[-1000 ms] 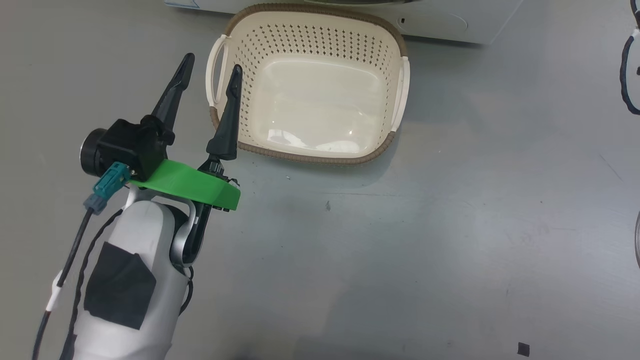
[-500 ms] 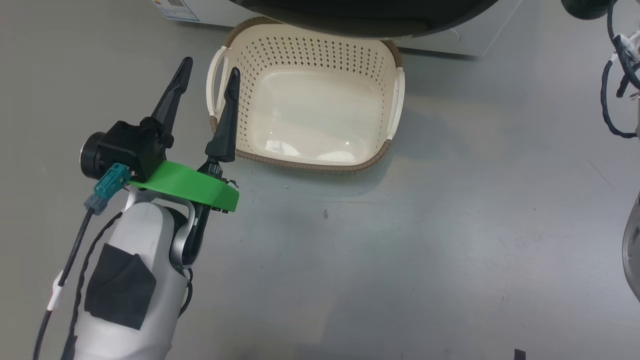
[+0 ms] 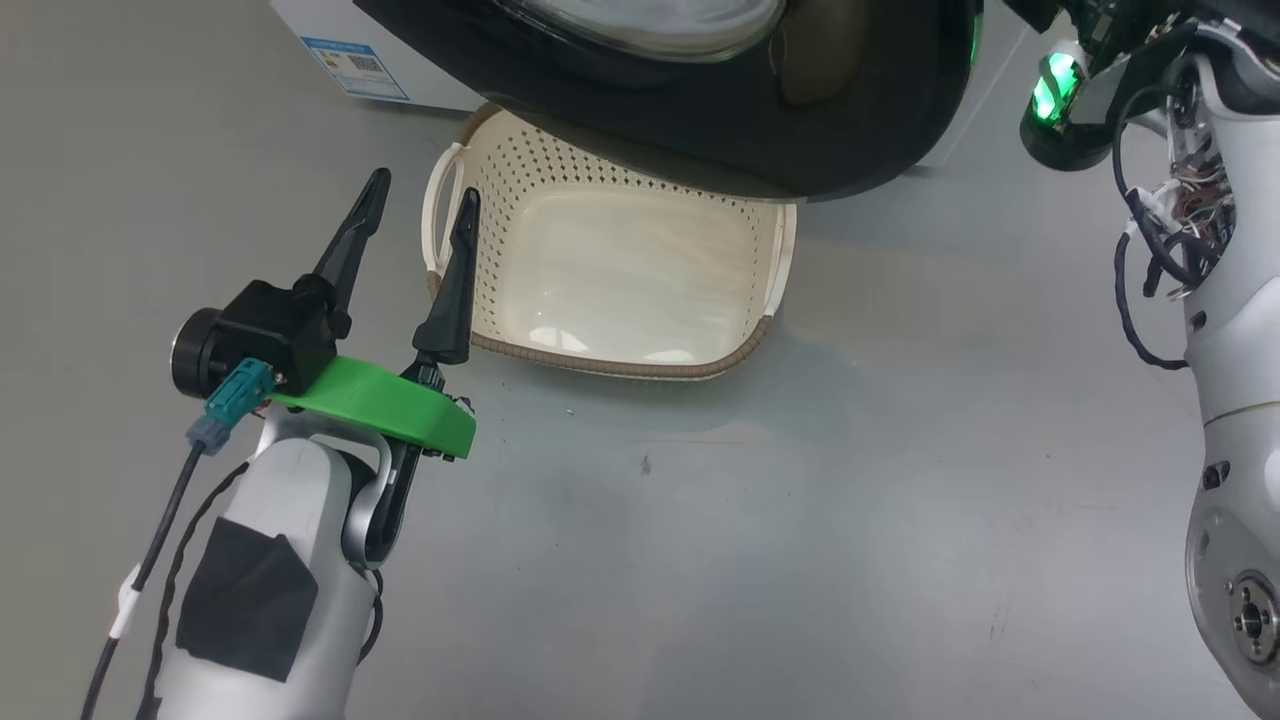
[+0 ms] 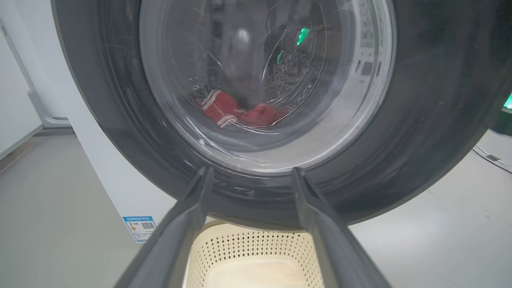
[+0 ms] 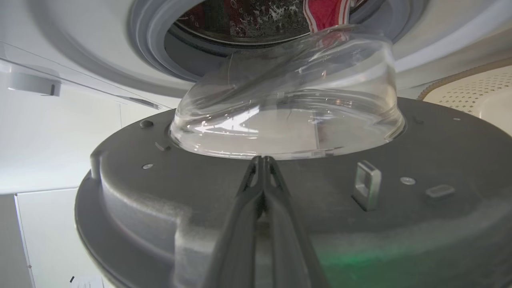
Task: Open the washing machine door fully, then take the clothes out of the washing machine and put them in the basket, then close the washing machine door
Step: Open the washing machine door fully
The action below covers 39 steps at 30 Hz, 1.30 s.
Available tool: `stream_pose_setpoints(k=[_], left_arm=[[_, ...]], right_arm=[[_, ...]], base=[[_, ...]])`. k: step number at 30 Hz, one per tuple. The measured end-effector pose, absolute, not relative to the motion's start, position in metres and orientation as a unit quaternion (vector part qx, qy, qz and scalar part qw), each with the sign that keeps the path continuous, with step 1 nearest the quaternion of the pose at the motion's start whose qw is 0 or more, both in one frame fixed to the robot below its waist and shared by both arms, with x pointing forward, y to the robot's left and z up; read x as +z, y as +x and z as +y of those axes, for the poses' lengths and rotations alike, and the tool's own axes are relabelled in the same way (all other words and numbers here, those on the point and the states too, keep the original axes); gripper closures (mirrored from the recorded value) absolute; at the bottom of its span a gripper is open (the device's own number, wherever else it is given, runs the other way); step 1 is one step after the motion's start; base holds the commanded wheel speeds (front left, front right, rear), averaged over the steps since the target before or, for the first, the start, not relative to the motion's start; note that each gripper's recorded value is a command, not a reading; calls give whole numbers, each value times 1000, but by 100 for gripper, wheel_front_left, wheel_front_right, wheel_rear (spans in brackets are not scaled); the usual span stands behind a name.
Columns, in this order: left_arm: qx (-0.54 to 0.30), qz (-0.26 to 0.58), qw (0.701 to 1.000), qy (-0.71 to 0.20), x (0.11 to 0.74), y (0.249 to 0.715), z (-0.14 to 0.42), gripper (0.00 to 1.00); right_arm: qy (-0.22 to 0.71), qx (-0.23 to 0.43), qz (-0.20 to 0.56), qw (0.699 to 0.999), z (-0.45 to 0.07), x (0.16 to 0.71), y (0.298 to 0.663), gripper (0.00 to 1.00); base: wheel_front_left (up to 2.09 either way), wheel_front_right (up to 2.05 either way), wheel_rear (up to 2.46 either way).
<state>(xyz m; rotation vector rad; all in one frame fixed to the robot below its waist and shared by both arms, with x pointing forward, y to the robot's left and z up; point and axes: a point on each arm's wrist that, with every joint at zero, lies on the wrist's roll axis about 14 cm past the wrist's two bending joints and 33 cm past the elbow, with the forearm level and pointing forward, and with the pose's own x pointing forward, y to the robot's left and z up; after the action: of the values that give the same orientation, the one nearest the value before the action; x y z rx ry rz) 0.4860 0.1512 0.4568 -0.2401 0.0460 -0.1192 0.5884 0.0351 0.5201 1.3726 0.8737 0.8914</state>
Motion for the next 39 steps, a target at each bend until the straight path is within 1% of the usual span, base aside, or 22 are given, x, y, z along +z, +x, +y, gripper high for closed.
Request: stream_pose_setpoints(k=[9, 23, 28, 39], left_arm=[[-50, 27, 991, -121, 460, 472, 157, 0], [-36, 20, 993, -115, 473, 447, 166, 0], [-30, 18, 993, -112, 477, 438, 171, 0], [-1, 23, 994, -108, 478, 411, 189, 0]], right_arm=[[578, 418, 409, 569, 48, 523, 548, 100], [526, 482, 450, 538, 75, 534, 482, 100], [513, 500, 468, 517, 85, 534, 457, 100], [489, 552, 505, 449, 120, 541, 398, 100]], base=[[0, 0, 0], [0, 0, 0], [0, 0, 0], [0, 0, 0]])
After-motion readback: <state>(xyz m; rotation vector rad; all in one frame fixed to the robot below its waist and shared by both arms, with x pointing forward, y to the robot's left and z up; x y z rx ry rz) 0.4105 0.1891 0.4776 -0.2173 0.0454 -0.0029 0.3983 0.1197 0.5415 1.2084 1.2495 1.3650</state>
